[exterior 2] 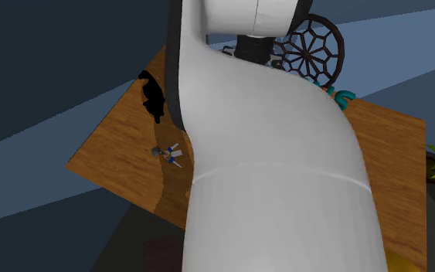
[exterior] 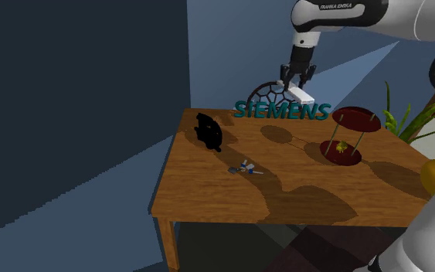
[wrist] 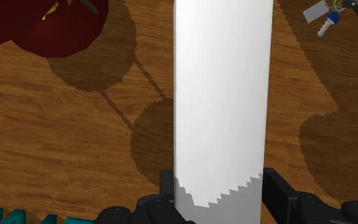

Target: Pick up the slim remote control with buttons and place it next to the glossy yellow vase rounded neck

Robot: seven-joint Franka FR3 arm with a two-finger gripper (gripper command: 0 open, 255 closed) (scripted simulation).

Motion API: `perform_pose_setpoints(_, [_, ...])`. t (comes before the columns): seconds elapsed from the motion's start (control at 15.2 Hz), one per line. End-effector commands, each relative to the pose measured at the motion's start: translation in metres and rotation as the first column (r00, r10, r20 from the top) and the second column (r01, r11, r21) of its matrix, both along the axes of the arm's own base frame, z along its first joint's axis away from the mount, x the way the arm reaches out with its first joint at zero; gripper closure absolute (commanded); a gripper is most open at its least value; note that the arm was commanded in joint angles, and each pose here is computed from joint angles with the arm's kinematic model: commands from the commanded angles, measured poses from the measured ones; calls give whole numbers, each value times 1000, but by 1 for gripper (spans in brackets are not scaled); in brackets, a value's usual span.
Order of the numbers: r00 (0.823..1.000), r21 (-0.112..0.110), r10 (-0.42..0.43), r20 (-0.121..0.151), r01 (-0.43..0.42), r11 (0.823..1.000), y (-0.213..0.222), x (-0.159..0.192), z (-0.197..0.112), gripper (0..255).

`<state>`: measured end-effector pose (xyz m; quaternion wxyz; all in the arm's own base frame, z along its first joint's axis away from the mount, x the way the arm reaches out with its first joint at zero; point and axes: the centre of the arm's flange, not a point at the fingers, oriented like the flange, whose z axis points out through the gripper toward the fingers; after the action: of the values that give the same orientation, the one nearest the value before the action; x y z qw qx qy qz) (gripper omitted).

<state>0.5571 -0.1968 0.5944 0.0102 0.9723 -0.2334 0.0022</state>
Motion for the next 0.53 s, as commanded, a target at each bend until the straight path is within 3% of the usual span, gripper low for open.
perform_pose_setpoints(0.0, [1000, 1, 1, 0, -1, 1000, -4, -30, -1, 255])
perform_pose_setpoints(0.46, [1000, 1, 1, 0, -1, 1000, -14, -121, -1, 255])
